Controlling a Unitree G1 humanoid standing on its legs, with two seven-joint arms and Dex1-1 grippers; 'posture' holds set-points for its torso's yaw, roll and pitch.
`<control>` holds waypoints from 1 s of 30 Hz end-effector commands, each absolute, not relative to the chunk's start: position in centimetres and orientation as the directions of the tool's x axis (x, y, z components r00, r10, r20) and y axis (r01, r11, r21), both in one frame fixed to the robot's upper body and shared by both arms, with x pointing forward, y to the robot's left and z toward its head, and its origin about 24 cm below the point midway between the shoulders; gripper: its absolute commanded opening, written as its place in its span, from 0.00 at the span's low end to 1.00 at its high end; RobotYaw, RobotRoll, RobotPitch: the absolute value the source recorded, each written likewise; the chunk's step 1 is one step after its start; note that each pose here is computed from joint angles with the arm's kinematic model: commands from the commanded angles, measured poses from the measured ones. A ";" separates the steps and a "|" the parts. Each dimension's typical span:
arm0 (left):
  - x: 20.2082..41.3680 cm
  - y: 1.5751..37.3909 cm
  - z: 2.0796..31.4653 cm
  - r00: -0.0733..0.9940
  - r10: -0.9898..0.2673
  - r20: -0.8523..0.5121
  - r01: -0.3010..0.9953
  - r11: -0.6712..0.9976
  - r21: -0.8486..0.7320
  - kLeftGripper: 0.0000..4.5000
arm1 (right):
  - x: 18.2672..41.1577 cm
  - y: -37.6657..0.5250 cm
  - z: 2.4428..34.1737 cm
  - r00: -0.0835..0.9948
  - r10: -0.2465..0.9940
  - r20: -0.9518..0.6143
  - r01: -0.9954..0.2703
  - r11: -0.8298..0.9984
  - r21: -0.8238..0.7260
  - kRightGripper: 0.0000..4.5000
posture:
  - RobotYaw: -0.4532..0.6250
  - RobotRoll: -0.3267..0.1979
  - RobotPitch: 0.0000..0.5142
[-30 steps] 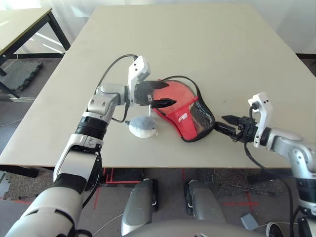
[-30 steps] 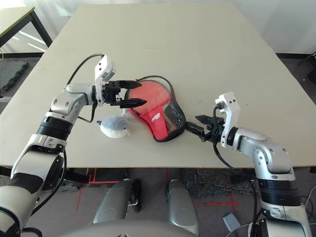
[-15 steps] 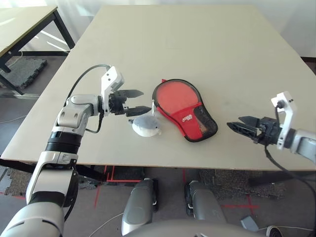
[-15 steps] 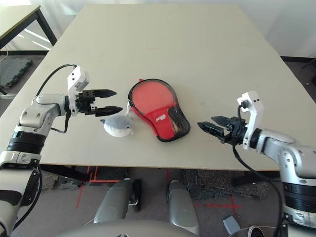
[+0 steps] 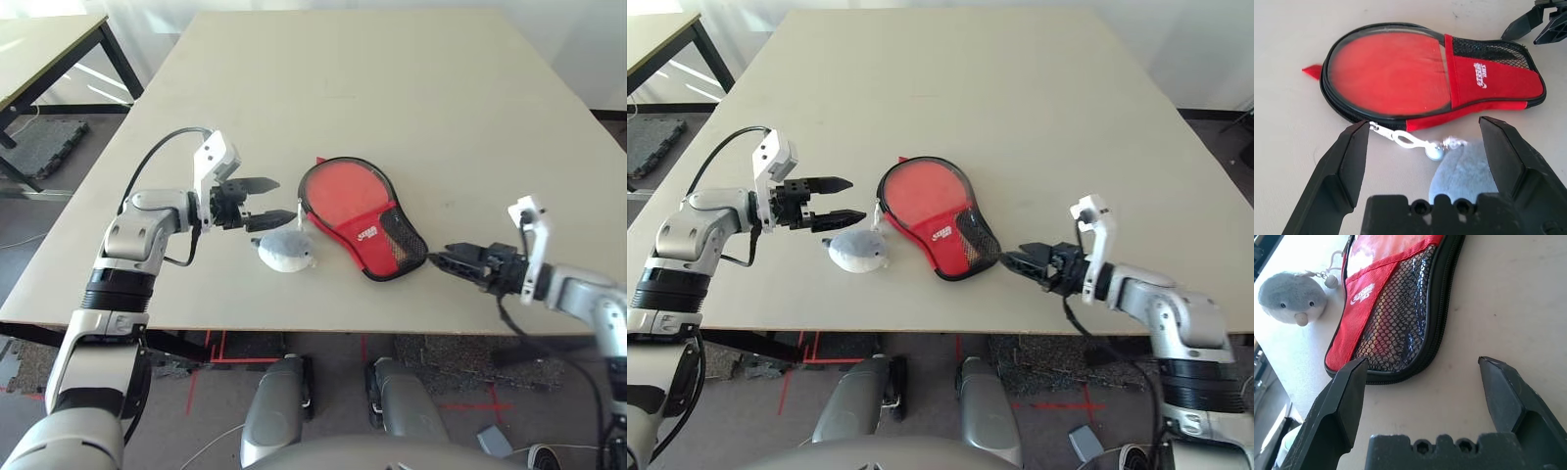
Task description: Store the ping-pong paddle in its case and zip it.
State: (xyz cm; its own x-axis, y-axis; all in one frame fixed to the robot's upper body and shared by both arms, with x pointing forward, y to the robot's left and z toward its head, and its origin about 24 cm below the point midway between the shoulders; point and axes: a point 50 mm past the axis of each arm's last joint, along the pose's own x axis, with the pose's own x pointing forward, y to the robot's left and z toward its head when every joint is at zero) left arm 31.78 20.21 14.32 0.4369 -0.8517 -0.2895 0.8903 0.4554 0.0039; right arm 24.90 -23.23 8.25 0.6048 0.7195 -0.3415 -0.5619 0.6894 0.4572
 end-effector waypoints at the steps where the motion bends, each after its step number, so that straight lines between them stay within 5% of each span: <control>1: 31.5 20.7 14.7 0.454 -0.846 -0.281 0.883 0.469 0.014 1.00 | 24.9 -22.2 7.1 0.578 0.733 -0.357 -0.555 0.675 0.486 0.99 | 0.55 0.62 0.21; 23: 31.4 20.7 15.0 0.461 -0.840 -0.286 0.879 0.477 0.016 1.00 | 25.4 -18.2 6.2 0.515 0.799 -0.311 -0.578 0.591 0.563 0.99 | 0.55 0.62 0.24; 30: 31.5 20.8 15.1 0.468 -0.837 -0.284 0.876 0.482 0.023 1.00 | 25.1 -18.5 6.0 0.511 0.797 -0.323 -0.549 0.591 0.591 0.48 | 0.54 0.62 0.24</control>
